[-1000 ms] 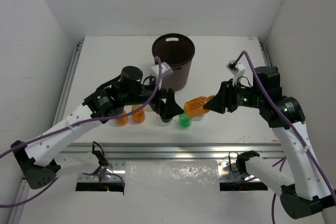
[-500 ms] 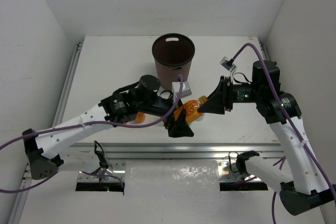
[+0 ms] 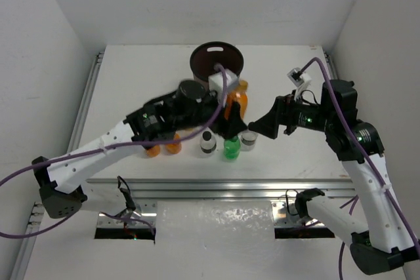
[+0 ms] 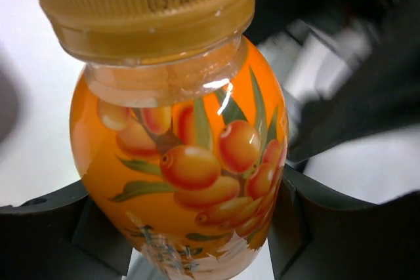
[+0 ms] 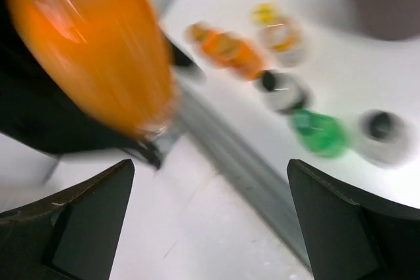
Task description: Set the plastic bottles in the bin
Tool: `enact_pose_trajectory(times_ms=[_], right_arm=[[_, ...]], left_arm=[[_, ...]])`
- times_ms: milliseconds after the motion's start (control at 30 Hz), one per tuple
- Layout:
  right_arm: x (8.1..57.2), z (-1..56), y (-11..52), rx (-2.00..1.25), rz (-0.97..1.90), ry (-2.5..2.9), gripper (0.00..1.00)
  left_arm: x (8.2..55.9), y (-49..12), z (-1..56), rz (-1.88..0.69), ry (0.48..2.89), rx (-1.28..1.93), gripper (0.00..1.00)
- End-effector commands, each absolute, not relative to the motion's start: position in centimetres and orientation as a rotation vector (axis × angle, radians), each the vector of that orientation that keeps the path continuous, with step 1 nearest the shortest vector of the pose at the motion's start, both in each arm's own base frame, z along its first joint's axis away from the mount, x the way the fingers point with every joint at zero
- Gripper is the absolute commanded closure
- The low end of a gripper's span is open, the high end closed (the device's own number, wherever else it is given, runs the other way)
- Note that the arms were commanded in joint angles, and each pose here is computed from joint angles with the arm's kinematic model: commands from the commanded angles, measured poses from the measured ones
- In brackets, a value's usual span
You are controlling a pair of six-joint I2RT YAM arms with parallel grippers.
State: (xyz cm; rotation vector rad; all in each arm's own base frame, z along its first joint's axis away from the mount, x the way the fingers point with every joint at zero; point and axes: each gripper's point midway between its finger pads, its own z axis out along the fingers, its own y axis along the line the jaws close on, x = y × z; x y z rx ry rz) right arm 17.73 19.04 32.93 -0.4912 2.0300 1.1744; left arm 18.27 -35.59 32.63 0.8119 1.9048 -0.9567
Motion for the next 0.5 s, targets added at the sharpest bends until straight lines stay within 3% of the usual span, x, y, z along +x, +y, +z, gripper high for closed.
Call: enact_pose_trajectory(times_ms=[0,167,200,267,333,467], right_arm=[[21.5,32.9,14.0,-0.158,0.761,2.050,0.01],[21.8,32.2,12.3,-0.089,0.660,2.058,0.01],[21.7,32.0,12.4,-0.099,0.663,2.064,0.01],[21.7,31.1,12.3,-0.098,0.654,2.081,0.01],[21.8,30.4,12.1,-0.098,0.633,2.098,0.01],[22.0,29.7,11.8,-0.139,0.588,2.131,0.01]], left_arm=[[27.8,-30.2,38.6,-0.728,1.876,0.322,1.00],[36.3,-26.3,41.4,-0.474,1.868,0.169,1.00],[39.1,-27.0,38.4,-0.394,1.940,0.168,1.00],[41.9,-26.0,39.8,-0.341,1.932,0.142,1.00],[45.5,-26.3,36.1,-0.281,2.008,0.149,1.00],[48.7,-25.2,33.0,-0.229,2.075,0.112,0.94]])
